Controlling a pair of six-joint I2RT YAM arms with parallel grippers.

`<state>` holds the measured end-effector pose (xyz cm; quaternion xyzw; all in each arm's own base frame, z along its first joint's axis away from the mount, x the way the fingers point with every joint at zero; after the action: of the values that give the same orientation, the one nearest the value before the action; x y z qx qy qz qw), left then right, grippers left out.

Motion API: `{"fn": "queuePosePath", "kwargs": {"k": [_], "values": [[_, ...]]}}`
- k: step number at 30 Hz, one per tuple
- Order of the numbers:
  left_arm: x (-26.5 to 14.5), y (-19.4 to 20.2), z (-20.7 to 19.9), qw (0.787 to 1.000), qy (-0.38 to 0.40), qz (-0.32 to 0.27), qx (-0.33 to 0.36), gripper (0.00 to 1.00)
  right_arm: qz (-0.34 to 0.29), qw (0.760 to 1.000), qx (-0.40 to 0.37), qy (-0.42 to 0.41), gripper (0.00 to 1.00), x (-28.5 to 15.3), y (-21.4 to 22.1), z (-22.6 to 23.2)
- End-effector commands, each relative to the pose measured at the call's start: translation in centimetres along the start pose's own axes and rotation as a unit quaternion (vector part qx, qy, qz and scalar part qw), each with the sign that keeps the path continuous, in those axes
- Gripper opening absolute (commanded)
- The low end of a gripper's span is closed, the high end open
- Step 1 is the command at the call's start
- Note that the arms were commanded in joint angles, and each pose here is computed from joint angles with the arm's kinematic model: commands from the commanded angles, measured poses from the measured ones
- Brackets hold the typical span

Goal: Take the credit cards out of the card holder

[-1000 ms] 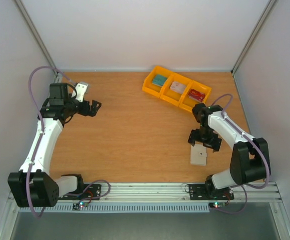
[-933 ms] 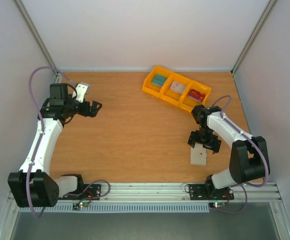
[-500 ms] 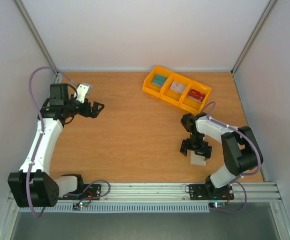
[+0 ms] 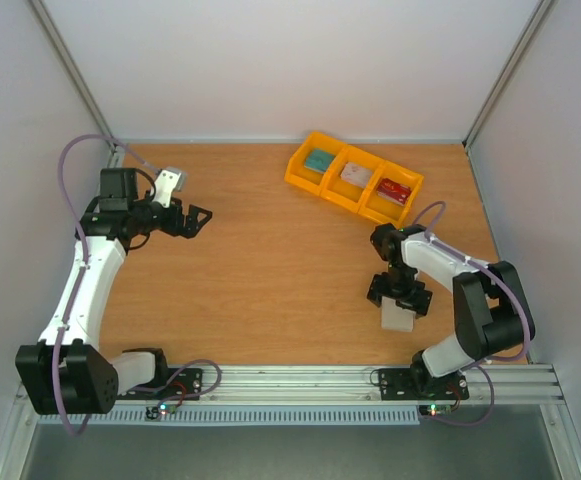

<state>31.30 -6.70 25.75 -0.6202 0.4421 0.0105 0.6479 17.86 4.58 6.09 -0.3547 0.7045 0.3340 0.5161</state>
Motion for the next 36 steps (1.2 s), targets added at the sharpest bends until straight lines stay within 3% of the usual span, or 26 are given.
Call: {"fn": "queuePosePath", "kwargs": {"k": [1,6,12,18,28,36], "values": [[-0.7,-1.1,-0.6,1.0,0.016,-0.015,0.006,0.99,-0.021,0.999,0.022,-0.03,0.99,0.0,-0.9,-0.2],[-0.7,-1.1,-0.9,1.0,0.028,-0.014,0.005,0.99,0.026,0.995,0.049,-0.084,0.99,2.6,-0.6,0.0],[-1.0,-1.5,-1.4,0.999,0.04,-0.019,0.005,0.99,0.047,0.989,0.052,-0.132,0.99,2.9,-0.1,1.0],[-0.9,-1.5,-0.9,1.0,0.026,-0.017,0.002,0.99,0.038,0.996,-0.011,-0.084,0.97,2.8,0.5,2.0],[-0.8,-1.2,-0.6,1.0,0.017,-0.004,-0.016,1.0,-0.007,0.991,-0.089,-0.097,0.66,0.8,0.9,5.6],[-1.4,-1.1,-0.7,1.0,0.008,-0.001,-0.017,0.99,-0.018,0.991,-0.101,-0.084,0.55,1.1,0.6,5.5]]}}
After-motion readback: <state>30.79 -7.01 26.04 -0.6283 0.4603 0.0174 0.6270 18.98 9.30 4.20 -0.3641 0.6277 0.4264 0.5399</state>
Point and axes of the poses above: each gripper's point midway between its finger pads, its own x axis out along the fingers, its own z axis along the line the jaws close on, y = z × x, the point moved 3 cm from there along -x, back along the fingers, and after that the axes turned 6 degrees about x, right-handed, at the moved point
